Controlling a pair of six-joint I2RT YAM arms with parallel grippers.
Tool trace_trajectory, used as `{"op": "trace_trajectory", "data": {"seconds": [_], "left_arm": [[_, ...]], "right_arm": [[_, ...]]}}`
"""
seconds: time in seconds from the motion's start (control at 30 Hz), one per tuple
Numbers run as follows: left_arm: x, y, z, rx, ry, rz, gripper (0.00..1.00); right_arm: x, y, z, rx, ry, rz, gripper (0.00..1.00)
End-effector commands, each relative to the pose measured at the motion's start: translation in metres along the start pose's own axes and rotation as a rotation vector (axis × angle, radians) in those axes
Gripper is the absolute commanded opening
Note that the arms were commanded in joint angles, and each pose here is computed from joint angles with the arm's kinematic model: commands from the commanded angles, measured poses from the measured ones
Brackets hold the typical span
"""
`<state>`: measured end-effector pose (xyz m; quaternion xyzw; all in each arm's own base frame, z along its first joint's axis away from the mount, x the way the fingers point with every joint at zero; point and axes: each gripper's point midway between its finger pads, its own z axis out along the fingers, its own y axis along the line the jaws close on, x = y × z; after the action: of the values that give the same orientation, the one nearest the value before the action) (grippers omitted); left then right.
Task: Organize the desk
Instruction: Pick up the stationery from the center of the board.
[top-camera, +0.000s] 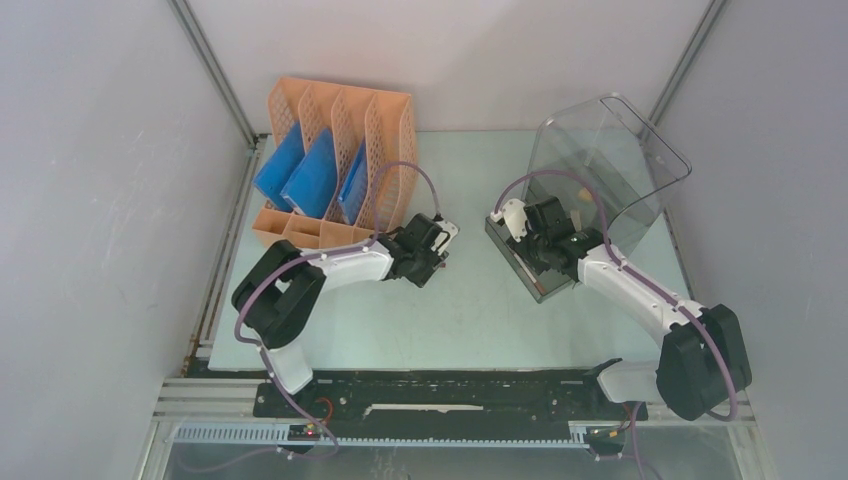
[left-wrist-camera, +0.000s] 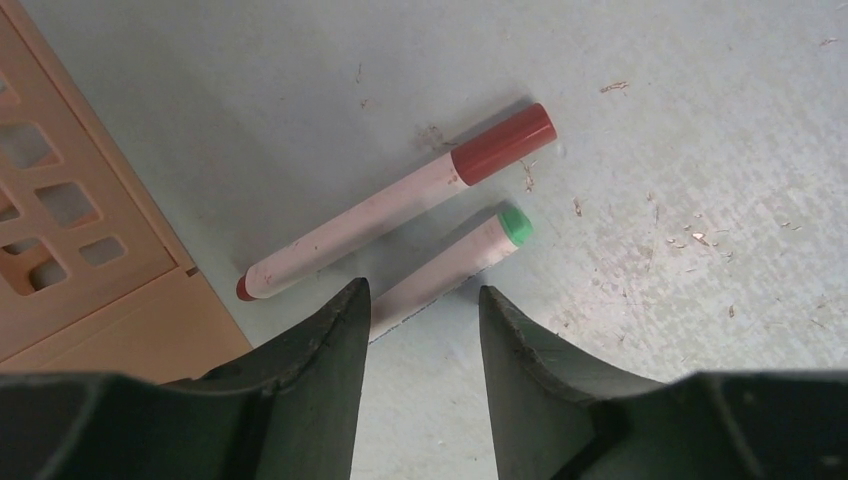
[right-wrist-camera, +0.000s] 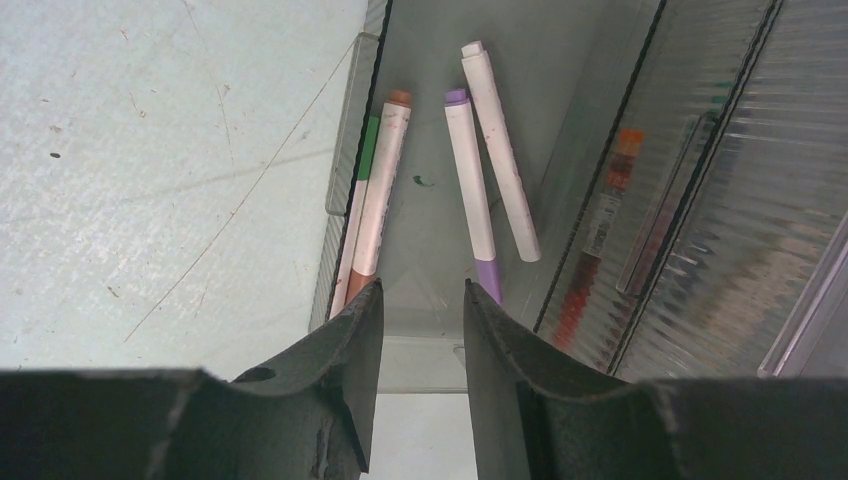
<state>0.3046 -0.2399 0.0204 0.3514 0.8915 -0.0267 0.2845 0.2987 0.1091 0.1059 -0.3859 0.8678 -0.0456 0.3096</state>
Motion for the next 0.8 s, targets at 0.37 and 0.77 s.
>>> {"op": "trace_trajectory", "data": {"seconds": [0.37, 0.77], "left_arm": [[0.012, -0.023, -0.006, 0.125, 0.021, -0.091, 0.3], [0.031, -0.042, -0.02, 0.149, 0.006, -0.212, 0.0]], "right_arm": [[-0.009, -0.002, -0.007, 0.01, -0.043, -0.003, 0.43], [-0.012, 0.002, -0.009, -0.007, -0.054, -0.011, 0.43]]}}
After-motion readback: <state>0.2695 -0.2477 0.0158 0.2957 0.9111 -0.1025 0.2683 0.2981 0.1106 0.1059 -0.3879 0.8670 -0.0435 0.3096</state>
